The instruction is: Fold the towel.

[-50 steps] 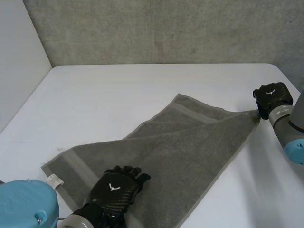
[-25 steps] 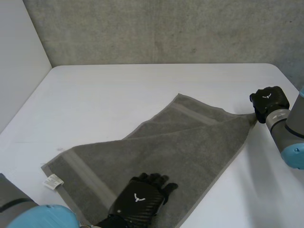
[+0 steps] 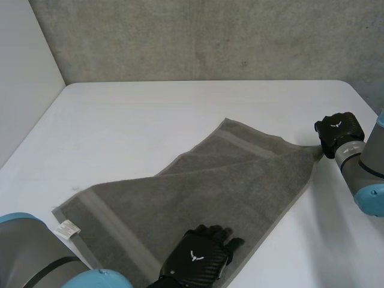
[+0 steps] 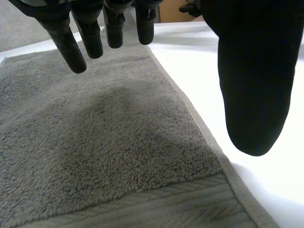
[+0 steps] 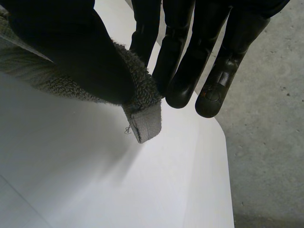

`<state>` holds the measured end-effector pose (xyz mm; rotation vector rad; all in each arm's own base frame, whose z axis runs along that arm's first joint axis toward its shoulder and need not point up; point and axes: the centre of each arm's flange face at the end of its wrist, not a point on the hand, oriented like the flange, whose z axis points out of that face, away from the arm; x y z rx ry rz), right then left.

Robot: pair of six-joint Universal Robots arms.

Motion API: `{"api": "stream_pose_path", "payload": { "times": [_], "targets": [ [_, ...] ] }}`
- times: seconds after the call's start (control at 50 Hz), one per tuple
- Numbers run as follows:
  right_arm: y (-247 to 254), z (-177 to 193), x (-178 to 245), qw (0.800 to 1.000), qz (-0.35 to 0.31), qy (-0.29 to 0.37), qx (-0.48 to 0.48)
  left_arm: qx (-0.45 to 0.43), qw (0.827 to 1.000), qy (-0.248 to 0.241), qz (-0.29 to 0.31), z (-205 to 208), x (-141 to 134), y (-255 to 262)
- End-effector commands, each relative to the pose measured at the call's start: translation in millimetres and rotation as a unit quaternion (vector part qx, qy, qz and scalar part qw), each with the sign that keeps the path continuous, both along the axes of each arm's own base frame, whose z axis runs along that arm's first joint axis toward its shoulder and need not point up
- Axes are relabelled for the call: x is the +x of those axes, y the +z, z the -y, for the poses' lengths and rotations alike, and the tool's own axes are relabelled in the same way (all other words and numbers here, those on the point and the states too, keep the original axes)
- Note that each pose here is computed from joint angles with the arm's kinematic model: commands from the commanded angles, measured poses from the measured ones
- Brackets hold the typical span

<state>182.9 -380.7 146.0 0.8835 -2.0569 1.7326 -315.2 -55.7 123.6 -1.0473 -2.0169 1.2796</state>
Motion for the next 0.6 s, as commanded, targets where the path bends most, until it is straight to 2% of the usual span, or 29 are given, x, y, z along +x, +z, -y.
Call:
{"api": "stream_pose_path", "payload": {
  "times": [0.02, 0.32, 0.6],
  "targets": [
    [0.2, -0.1, 0.2, 1.0, 0.0, 0.001, -0.001, -0.003, 1.0, -0.012, -0.003, -5.5, -4.3, -3.1],
    [-1.9, -1.5, 0.9, 1.0, 0.0, 0.003, 0.002, 0.001, 1.0, -0.016, 0.007, -5.7, -7.6, -12.5],
    [-3.1, -1.9, 1.1, 1.0, 0.0, 0.005, 0.003, -0.028, 0.999, 0.037, 0.019, 7.2, -5.4, -14.7]
  ]
}}
